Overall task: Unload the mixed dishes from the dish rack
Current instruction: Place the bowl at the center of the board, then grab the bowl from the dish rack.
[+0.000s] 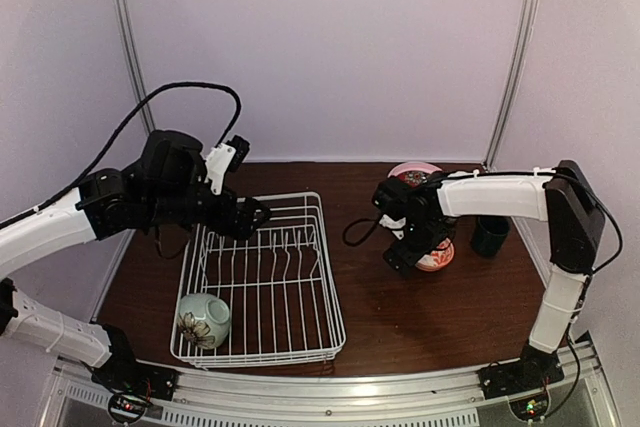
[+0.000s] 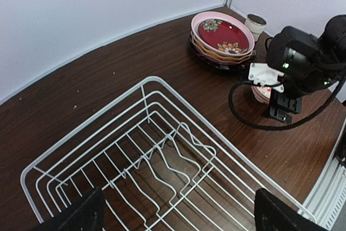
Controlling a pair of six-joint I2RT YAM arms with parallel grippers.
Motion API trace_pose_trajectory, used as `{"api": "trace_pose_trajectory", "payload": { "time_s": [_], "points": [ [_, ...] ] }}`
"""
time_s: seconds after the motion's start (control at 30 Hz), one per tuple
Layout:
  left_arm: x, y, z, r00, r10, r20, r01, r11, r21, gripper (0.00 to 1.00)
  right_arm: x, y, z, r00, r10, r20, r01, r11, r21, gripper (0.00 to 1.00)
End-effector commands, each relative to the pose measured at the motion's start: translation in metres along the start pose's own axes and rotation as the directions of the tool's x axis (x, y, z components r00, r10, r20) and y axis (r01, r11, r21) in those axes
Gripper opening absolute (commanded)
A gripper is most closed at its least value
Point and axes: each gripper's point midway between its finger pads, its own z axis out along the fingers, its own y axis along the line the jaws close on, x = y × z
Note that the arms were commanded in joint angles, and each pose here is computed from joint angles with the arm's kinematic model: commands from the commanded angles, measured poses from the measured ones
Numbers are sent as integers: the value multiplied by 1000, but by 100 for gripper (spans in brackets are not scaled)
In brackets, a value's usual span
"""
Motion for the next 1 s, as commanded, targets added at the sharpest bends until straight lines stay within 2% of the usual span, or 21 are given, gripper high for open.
{"api": "trace_pose_trajectory", "payload": {
  "time_s": [0.0,0.1,0.23,0.47,0.67,0.83,0.97],
  "points": [
    [39,10,-8,983,-94,-155,88,995,-44,97,-23,-10,-34,992,58,110,-56,998,-21,100],
    [53,11,-16,970,-142,-199,135,990,-48,97,-30,-14,-46,987,72,146,-68,997,-27,100],
    [76,3,-31,953,-128,-274,136,991,8,97,-38,-19,-62,977,91,195,-86,996,-38,100],
    [129,11,-48,889,-55,-455,60,998,-3,97,-48,-21,-86,955,122,270,-103,991,-81,100],
    [164,12,-51,828,49,-558,-90,995,-45,97,-50,-19,-96,939,149,310,-113,985,-130,100],
    [173,1,-52,783,168,-599,-229,973,-25,97,-50,-19,-98,931,169,324,-120,979,-167,100],
    [177,-1,-47,742,216,-635,-289,957,-12,97,-50,-20,-100,926,179,332,-121,975,-188,100]
  ]
}}
